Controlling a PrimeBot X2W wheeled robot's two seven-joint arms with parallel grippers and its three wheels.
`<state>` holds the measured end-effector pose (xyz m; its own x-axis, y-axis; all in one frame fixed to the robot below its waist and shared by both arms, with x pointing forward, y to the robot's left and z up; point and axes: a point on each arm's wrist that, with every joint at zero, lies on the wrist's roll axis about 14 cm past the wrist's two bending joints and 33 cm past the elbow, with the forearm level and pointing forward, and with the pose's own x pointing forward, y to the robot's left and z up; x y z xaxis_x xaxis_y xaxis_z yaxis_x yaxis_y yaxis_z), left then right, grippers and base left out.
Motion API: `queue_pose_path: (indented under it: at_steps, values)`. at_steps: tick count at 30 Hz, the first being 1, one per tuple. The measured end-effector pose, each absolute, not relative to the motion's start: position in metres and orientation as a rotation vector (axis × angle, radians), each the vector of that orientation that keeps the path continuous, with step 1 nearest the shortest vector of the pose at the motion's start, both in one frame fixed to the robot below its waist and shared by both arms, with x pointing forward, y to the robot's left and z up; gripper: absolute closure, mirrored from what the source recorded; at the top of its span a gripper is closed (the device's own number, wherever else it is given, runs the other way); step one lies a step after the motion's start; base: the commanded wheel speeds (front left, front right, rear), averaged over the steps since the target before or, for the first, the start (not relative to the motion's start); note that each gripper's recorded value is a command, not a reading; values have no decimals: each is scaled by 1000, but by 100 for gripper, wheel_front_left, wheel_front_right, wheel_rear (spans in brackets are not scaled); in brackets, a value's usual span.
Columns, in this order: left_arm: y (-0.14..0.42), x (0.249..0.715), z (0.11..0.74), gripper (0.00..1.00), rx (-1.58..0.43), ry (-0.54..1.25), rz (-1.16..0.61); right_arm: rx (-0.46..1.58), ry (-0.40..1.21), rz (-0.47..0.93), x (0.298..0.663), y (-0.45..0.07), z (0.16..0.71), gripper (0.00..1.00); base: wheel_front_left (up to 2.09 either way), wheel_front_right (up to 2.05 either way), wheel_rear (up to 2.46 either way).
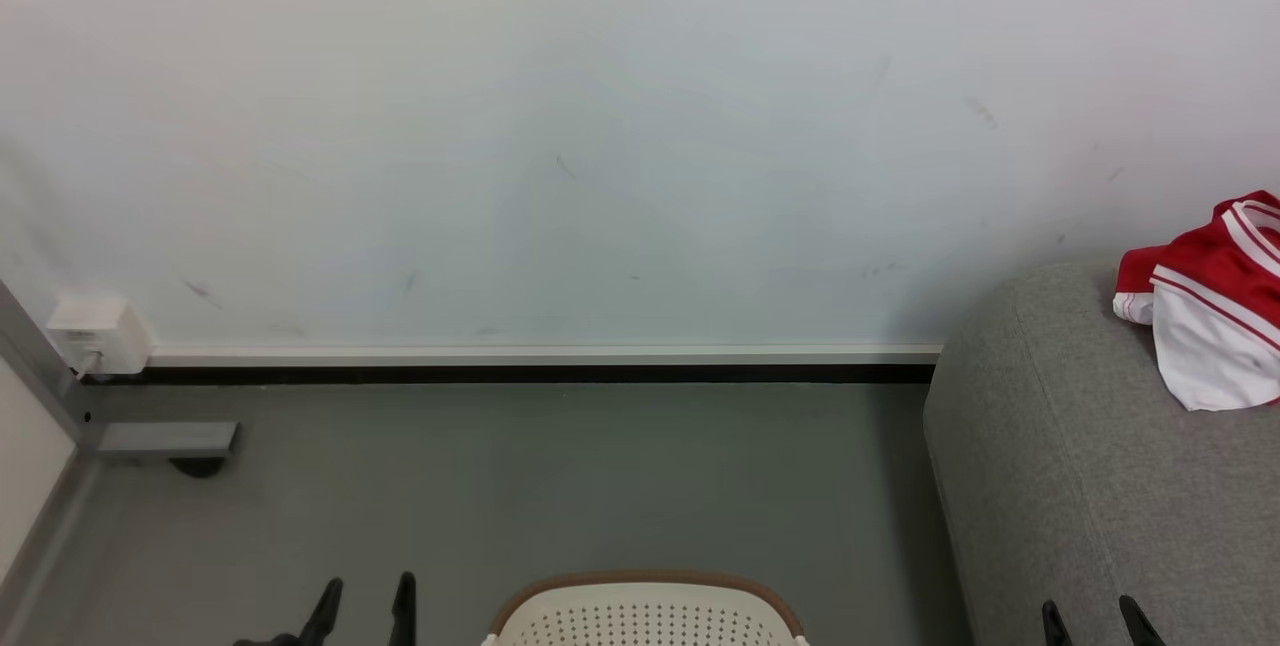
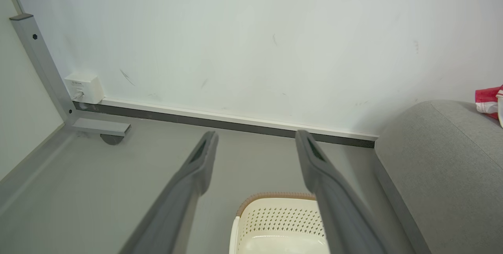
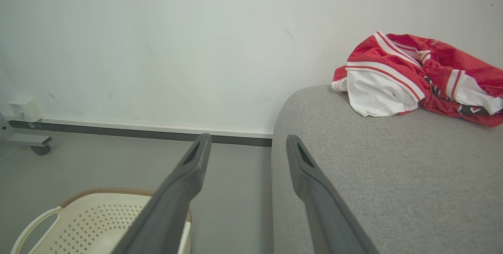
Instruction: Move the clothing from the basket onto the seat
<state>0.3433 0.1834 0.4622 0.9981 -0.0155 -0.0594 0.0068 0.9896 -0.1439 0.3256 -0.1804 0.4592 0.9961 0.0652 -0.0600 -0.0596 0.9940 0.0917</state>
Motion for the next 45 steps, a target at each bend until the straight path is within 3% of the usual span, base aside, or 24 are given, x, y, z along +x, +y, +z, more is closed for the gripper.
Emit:
queue_pose_path:
  at_steps: [13,14,21,45]
  values:
    - [178,343,459,0,-140,68,-28,96,75,61,324,-179,455,0,0,0,0]
    - [178,343,460,100,-140,67,-29,96,75,62,324,-179,455,100,0,0,0]
    - [177,334,438,100,-162,144,-19,117,142,52,316,-179,437,100,0,0,0]
    - [191,346,446,100,-578,150,85,539,141,-63,333,-194,446,100,0,0,0]
